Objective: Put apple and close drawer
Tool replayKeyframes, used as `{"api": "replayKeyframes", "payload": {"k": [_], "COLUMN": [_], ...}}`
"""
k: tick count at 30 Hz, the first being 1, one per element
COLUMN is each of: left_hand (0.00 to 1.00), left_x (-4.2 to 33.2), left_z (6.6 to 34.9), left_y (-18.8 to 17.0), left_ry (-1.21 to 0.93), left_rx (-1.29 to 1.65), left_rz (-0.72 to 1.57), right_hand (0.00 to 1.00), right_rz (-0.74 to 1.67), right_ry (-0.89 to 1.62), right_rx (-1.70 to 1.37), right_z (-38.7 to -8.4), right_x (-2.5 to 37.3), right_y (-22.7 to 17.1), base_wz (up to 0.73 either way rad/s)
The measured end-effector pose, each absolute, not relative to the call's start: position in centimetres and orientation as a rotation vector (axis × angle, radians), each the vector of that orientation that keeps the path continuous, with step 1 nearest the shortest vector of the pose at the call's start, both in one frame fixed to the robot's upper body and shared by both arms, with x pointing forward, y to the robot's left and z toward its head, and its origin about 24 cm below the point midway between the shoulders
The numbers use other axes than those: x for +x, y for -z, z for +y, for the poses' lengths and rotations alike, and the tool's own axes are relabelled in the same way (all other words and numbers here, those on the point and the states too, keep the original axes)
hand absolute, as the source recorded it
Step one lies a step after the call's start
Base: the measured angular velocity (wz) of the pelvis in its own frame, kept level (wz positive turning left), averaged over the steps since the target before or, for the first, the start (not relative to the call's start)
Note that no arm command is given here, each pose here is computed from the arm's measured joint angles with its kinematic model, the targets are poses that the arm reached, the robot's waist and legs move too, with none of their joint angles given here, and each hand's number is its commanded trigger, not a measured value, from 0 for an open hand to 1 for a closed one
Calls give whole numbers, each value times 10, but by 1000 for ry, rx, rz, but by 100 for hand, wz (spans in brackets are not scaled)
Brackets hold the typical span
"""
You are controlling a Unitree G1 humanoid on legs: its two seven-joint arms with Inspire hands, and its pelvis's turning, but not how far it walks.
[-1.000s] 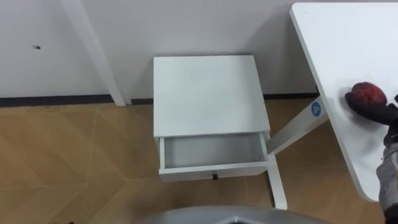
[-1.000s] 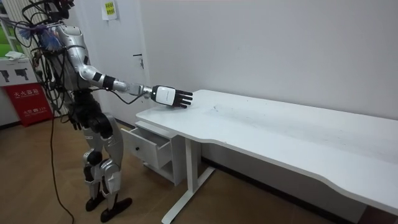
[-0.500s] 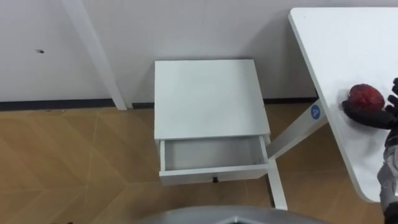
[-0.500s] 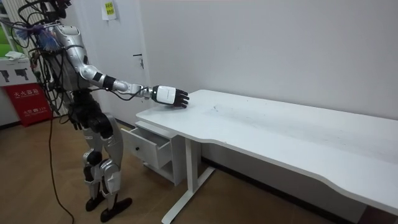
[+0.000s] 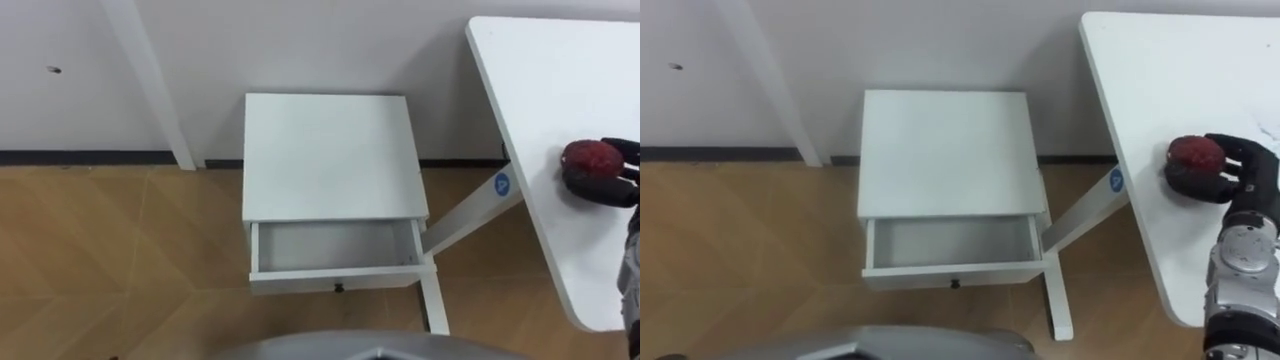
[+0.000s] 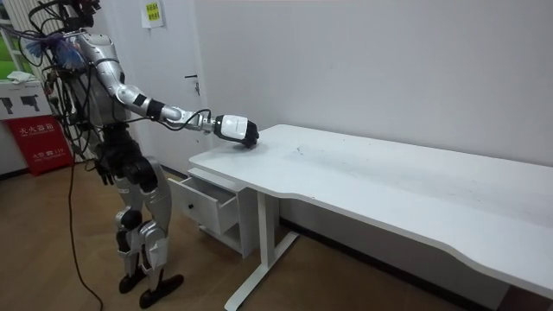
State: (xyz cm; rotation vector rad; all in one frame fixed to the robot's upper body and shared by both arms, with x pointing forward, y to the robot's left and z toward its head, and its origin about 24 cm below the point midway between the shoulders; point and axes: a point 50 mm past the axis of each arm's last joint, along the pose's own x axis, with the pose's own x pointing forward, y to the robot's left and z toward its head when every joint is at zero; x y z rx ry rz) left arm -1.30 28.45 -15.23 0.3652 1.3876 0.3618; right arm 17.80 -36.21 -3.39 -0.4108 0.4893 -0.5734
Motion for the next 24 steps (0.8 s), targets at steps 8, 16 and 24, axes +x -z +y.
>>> {"api": "replayKeyframes", "payload": {"k": [8,16,24], "left_hand": [0,0,0], "left_x": [-11,11,26], "left_z": [284,284,280], "left_y": [153,153,154], "left_ry": [-345,-305,-243], "left_rx": [361,392,419], "left_rz": [1392,1340,1303], "right_hand": [100,100,100], "right_rz": [481,383,275], "right_ry": [534,246,-82], "right_rx": [-445,-576,-668], "right_z": [-359,-318,-257], "right_x": [183,217,229], "right_y": [32,12,0], "base_wz": [0,3,9]}}
